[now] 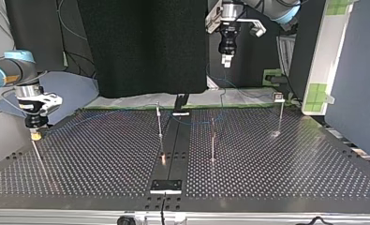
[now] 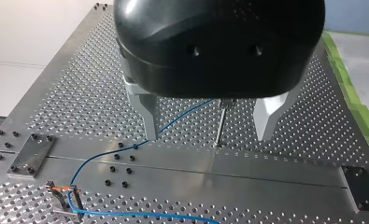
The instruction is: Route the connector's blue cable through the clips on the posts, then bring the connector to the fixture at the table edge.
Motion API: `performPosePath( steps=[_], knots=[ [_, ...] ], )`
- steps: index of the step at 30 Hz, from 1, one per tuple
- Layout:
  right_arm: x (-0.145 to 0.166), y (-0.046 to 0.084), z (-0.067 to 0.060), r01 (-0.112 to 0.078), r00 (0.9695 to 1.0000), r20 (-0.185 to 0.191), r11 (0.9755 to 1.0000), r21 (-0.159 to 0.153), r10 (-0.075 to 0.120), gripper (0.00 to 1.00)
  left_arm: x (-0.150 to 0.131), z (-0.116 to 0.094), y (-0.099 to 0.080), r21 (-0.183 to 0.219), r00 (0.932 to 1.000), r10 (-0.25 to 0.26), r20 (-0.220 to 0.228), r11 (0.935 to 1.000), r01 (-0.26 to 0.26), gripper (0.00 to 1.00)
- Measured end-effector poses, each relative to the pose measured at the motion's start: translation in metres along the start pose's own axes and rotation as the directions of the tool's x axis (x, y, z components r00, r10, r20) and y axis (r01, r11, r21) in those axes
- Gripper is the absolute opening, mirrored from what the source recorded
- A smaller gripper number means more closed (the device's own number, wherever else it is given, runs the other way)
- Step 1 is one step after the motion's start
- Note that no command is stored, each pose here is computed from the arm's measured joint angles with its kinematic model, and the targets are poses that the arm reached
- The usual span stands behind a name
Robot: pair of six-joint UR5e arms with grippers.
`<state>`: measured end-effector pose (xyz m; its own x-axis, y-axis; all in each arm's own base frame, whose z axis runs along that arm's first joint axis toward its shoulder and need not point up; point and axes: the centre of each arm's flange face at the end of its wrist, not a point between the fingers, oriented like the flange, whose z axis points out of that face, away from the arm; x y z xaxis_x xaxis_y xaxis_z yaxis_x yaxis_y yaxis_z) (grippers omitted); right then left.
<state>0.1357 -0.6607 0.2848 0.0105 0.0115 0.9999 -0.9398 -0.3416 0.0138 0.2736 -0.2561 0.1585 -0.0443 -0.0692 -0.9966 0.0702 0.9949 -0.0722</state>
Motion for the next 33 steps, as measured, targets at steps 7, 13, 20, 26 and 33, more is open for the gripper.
performPosePath(
  steps=[7, 13, 20, 26, 33],
  knots=[
    [-0.0002, -0.0002, -0.0001, -0.008, 1.0, 0.001, 1.0, 0.0, 0.008, 1.0, 0.0, 0.0001, 0.0001, 0.0, 1.0, 0.0, 0.0, 1.0, 0.0, 1.0],
    [-0.0003, -0.0002, -0.0002, -0.013, 0.9999, 0.002, 0.9999, 0.0, 0.013, 1.0, 0.0, 0.0001, 0.0001, 0.0, 1.0, 0.0, 0.0, 1.0, 0.0, 1.0],
    [0.0005, 0.0014, 0.0002, -0.01, 0.9999, -0.005, 0.9999, -0.003, 0.01, 1.0, 0.0, 0.0, 0.0001, 0.0, 1.0, 0.0, -0.001, 1.0, 0.0, 1.0],
    [0.0008, 0.0032, 0.0004, -0.01, 0.9999, -0.008, 0.9999, -0.007, 0.01, 1.0, 0.0, -0.0001, 0.0009, -0.008, 1.0, 0.0, -0.001, 1.0, 0.0, 1.0],
    [0.0005, 0.0042, 0.0002, -0.011, 0.9999, -0.006, 0.9998, -0.016, 0.011, 1.0, 0.0001, -0.0002, 0.0012, -0.011, 1.0, 0.001, -0.001, 0.9999, -0.001, 1.0]
  ],
)
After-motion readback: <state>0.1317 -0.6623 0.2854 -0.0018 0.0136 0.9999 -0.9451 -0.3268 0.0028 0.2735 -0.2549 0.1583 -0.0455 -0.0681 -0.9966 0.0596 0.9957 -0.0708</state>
